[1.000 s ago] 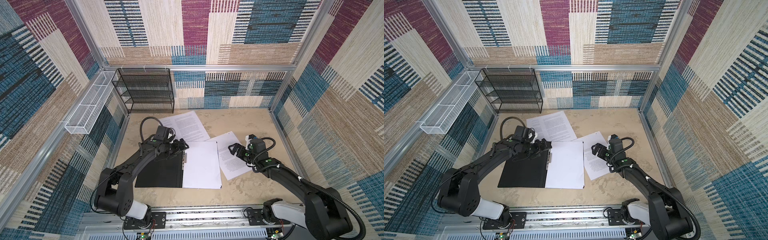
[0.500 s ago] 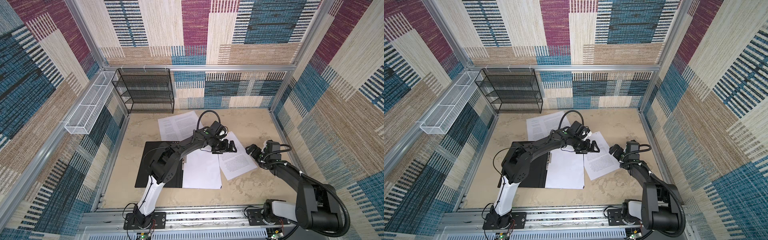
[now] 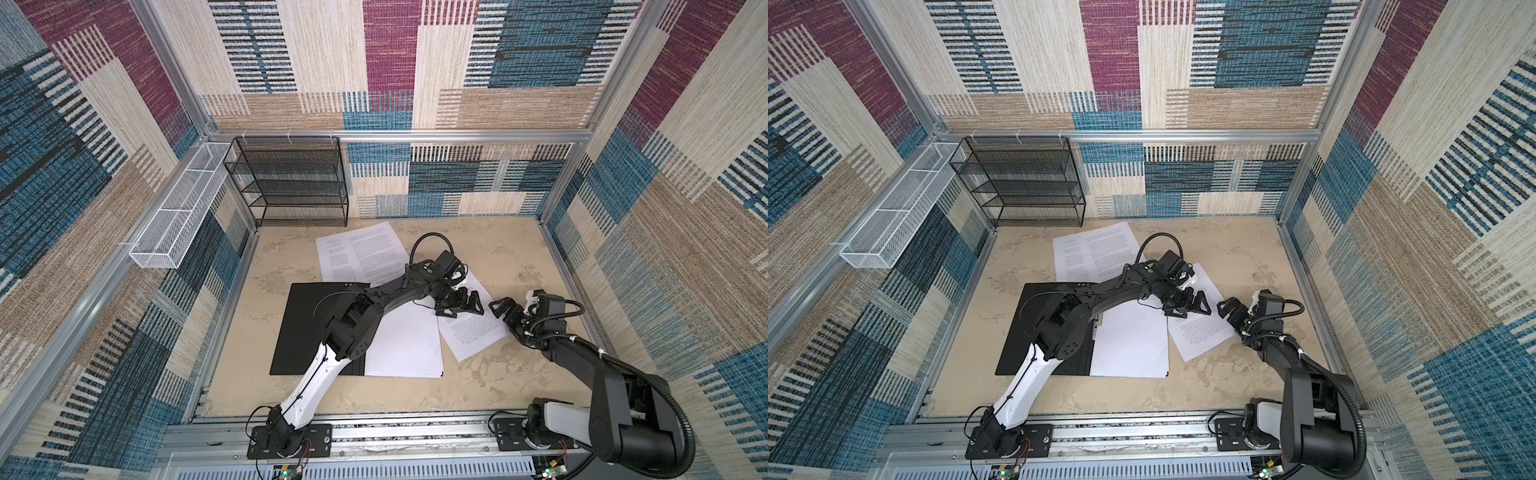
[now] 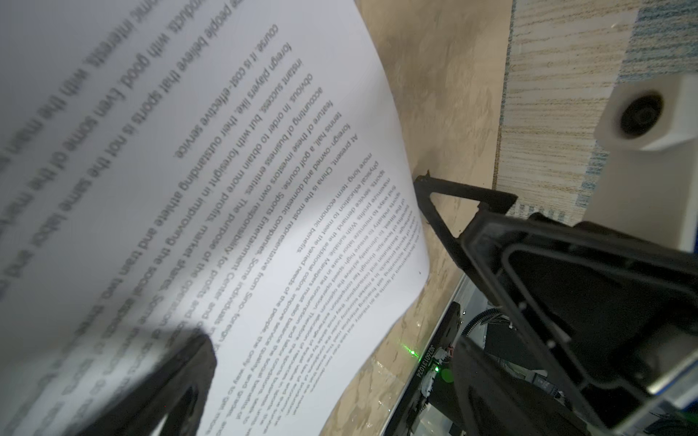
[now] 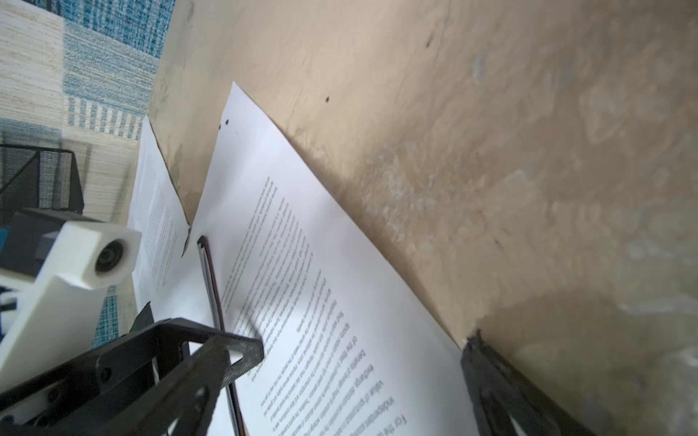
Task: Put the files into the folder
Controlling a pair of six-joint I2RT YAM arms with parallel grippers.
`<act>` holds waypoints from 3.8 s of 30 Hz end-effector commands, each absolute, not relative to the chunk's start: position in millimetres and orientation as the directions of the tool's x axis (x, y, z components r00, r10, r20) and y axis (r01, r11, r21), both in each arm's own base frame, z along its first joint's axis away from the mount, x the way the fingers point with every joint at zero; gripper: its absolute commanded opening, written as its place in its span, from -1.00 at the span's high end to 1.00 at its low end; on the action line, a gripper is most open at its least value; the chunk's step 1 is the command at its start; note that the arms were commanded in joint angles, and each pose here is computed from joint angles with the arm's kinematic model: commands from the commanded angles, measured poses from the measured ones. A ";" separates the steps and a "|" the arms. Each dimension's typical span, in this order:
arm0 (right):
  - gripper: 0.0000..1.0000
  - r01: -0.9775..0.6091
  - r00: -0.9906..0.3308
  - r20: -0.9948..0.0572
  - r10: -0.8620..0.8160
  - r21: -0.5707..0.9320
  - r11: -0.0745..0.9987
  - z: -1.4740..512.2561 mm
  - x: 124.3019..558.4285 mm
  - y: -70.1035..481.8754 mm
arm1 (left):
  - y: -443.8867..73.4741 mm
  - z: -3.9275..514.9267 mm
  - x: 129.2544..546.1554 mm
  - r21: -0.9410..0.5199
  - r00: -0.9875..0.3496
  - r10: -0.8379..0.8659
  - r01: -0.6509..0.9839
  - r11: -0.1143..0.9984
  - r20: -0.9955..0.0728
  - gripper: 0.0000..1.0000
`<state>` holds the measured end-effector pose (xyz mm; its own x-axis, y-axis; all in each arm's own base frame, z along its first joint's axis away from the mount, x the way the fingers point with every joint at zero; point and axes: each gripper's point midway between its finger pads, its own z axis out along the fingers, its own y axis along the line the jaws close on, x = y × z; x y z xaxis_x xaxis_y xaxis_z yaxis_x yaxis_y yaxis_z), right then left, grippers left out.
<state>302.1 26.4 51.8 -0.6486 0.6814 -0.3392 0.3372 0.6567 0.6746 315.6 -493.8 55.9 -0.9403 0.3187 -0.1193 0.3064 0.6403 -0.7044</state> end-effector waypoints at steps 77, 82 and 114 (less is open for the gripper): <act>-0.99 0.355 -0.746 -0.199 0.636 0.688 0.633 59.5 284.6 50.0 | -406.2 -40.3 301.3 -0.445 -0.940 0.342 0.312 0.839 -0.013 -0.92; -0.99 0.417 -0.692 -0.286 0.663 0.591 0.690 62.1 295.3 17.1 | -407.3 -39.3 300.8 -0.451 -0.940 0.342 0.310 0.837 -0.010 -0.92; -0.99 0.197 -0.839 -0.064 0.540 0.890 0.412 64.5 310.5 97.2 | -408.0 -40.6 302.1 -0.465 -0.946 0.325 0.289 0.836 -0.003 -0.90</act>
